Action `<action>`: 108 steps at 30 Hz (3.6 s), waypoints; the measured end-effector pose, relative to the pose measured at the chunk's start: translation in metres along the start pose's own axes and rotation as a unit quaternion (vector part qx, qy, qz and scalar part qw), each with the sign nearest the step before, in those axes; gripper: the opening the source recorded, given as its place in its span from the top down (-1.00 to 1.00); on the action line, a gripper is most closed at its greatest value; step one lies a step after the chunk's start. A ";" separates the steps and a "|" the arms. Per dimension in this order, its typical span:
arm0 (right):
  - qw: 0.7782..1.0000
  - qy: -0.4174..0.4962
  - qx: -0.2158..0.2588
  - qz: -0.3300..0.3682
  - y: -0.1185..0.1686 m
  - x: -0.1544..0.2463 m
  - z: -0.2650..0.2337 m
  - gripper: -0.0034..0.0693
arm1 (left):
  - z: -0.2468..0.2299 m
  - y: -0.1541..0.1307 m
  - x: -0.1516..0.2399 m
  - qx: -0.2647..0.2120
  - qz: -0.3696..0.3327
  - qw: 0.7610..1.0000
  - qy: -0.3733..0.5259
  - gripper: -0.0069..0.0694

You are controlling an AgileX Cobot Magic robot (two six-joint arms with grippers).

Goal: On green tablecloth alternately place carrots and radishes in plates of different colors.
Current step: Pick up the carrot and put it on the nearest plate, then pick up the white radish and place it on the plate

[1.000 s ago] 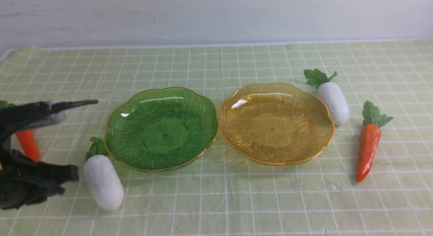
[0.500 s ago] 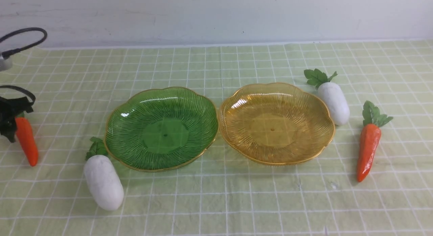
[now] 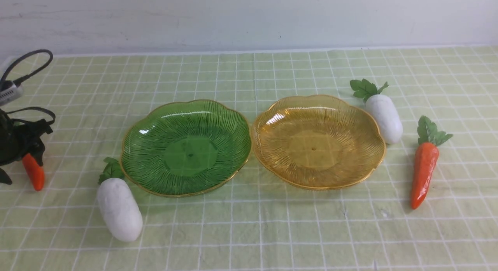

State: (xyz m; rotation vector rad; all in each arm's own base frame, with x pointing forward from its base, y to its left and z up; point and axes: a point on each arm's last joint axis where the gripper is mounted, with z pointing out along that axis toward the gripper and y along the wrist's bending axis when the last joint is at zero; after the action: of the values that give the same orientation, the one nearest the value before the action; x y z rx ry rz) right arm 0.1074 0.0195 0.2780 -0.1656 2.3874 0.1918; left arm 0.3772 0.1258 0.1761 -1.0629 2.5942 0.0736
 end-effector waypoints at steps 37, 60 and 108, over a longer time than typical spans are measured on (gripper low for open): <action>1.000 -0.016 -0.016 0.016 0.003 -0.003 0.000 0.94 | -0.105 -0.131 0.088 0.159 0.273 0.948 0.026 0.28; 1.000 -0.017 -0.017 0.016 0.003 -0.003 0.000 0.93 | -0.140 -0.120 0.082 0.040 0.358 0.932 0.046 -0.63; 0.999 -0.031 -0.029 0.023 0.005 -0.004 0.002 0.93 | -0.137 -0.087 0.094 0.037 0.325 0.941 0.086 -0.37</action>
State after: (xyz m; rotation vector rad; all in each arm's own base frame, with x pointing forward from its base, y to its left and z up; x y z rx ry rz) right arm 0.1106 0.0250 0.2798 -0.1313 2.3274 0.2846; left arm 0.3354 -0.0236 0.2814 -0.1523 2.9678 0.0386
